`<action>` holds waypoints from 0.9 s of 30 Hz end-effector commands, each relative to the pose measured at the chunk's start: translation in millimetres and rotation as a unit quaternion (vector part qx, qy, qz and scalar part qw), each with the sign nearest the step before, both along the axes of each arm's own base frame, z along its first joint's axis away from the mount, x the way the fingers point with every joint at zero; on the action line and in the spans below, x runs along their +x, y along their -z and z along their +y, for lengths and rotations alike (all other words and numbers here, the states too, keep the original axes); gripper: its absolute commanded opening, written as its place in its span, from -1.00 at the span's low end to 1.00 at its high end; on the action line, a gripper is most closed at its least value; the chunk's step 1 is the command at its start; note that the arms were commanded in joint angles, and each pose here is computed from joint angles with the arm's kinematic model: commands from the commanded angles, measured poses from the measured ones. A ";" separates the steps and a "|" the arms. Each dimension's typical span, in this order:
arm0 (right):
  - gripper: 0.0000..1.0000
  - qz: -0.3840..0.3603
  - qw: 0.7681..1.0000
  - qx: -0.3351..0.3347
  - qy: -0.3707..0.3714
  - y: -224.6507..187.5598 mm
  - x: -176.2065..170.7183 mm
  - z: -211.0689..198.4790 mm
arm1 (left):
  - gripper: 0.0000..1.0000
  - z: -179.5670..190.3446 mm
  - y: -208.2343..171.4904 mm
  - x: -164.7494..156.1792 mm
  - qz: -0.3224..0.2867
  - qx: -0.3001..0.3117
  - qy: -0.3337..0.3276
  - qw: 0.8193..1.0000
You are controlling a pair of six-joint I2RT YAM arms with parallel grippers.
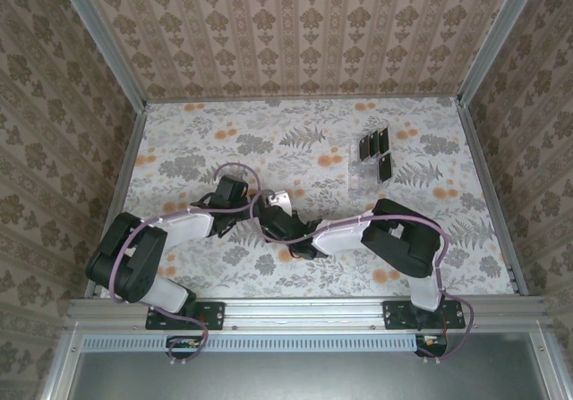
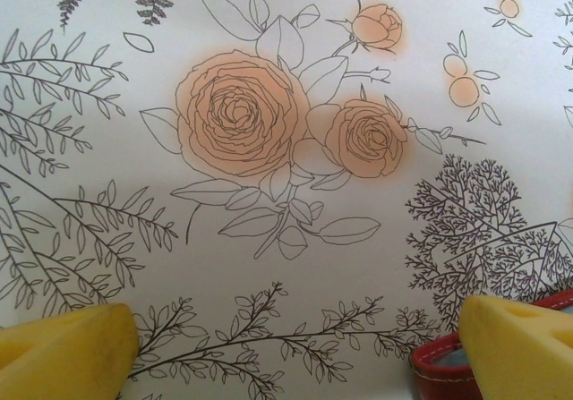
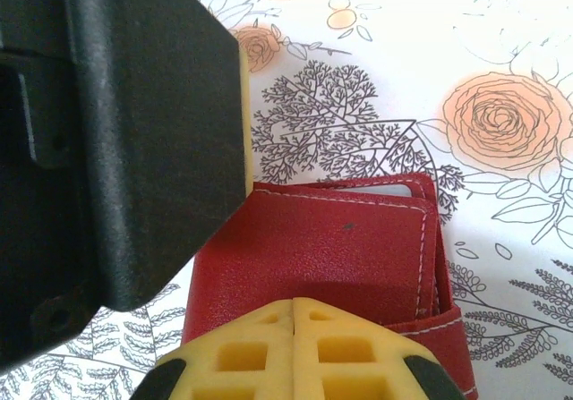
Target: Put the credit cards into the card holder
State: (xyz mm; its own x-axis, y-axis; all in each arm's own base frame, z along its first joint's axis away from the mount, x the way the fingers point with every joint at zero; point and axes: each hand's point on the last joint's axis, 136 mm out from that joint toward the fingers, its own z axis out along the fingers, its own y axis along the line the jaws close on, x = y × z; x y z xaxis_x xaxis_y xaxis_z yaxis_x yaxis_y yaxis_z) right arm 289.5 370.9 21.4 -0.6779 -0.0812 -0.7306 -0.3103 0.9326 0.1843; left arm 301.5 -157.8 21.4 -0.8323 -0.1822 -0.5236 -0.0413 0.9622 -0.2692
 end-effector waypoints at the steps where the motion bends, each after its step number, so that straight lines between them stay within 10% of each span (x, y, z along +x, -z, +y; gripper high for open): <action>1: -1.00 0.226 0.950 -0.210 -0.041 142.4 -109.3 -99.2 | 0.94 -6.6 44.1 -45.1 0.100 -0.013 0.035 0.994; 6: -1.00 0.222 0.953 -0.201 -0.040 135.4 -107.7 -96.1 | 0.94 -9.6 37.3 -39.4 0.094 -0.015 0.038 0.995; 13: -0.32 0.180 0.966 -0.180 -0.055 91.6 -76.3 -62.7 | 0.95 -14.4 19.6 -20.4 0.078 -0.022 0.038 0.996; 27: 0.16 0.088 0.991 -0.067 -0.078 -38.1 4.5 0.3 | 0.95 2.5 -19.8 33.0 0.039 -0.050 0.014 0.998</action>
State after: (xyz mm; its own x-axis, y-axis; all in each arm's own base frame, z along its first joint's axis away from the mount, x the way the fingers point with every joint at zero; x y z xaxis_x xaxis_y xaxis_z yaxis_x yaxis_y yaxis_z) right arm 296.6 378.8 41.0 -0.7549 -0.2348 -0.6124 -0.3967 0.9070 0.1412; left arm 314.2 -153.8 32.0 -0.8889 -0.2274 -0.3976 -0.0862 0.9355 -0.3425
